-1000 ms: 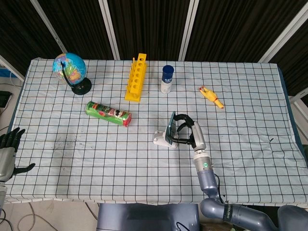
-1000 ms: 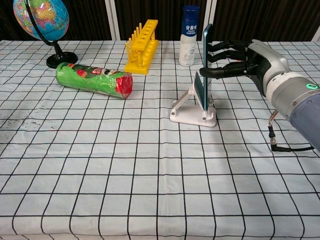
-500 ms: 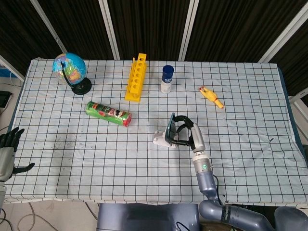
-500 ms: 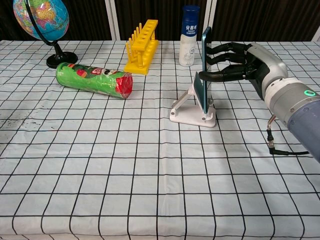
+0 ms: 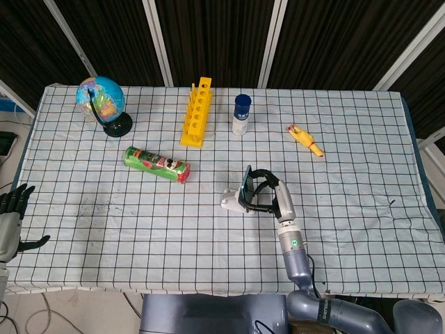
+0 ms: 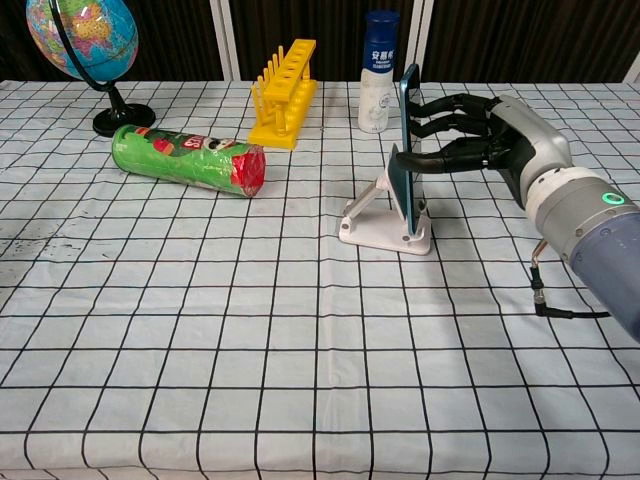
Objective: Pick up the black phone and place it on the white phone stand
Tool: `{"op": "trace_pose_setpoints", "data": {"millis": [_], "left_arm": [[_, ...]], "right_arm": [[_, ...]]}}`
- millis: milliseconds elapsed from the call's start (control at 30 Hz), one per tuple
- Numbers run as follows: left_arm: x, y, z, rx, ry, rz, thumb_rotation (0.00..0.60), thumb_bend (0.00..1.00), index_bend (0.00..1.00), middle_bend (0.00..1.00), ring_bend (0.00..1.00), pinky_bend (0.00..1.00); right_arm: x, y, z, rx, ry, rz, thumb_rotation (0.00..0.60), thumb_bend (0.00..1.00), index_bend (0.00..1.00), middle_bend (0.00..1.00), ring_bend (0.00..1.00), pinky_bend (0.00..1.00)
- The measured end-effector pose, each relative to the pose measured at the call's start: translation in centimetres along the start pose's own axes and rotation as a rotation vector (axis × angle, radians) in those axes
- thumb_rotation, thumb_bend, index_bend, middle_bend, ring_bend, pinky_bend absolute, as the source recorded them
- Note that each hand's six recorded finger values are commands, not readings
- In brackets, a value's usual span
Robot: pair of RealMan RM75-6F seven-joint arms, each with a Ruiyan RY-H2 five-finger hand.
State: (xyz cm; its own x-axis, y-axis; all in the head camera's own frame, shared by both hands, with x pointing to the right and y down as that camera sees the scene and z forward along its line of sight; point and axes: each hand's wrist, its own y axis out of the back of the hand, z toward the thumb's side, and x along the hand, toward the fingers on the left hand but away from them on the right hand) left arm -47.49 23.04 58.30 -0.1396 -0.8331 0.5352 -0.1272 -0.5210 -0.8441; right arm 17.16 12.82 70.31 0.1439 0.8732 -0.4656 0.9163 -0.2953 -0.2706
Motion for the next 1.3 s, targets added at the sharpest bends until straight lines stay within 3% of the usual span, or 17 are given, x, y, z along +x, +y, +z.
{"op": "trace_pose_setpoints", "data": {"millis": [333, 633, 900, 1300], "left_arm": [[0.02, 0.03, -0.03, -0.001, 0.000, 0.001, 0.600, 0.00, 0.00, 0.00, 0.00, 0.00], [0.00, 0.05, -0.04, -0.002, -0.001, 0.002, 0.600, 0.00, 0.00, 0.00, 0.00, 0.00], [0.00, 0.08, -0.05, -0.003, -0.001, 0.003, 0.600, 0.00, 0.00, 0.00, 0.00, 0.00], [0.01, 0.09, -0.06, -0.004, -0.001, 0.004, 0.600, 0.00, 0.00, 0.00, 0.00, 0.00]], "right_arm": [[0.04, -0.05, -0.15, 0.008, 0.003, 0.001, 0.600, 0.23, 0.74, 0.67, 0.48, 0.17], [0.34, -0.66, -0.50, 0.037, 0.007, 0.043, 0.600, 0.16, 0.57, 0.53, 0.36, 0.17], [0.46, -0.94, -0.80, 0.075, 0.018, 0.075, 0.600, 0.12, 0.48, 0.45, 0.31, 0.16], [0.35, -0.80, -0.80, 0.082, 0.018, 0.069, 0.600, 0.06, 0.32, 0.29, 0.19, 0.16]]}}
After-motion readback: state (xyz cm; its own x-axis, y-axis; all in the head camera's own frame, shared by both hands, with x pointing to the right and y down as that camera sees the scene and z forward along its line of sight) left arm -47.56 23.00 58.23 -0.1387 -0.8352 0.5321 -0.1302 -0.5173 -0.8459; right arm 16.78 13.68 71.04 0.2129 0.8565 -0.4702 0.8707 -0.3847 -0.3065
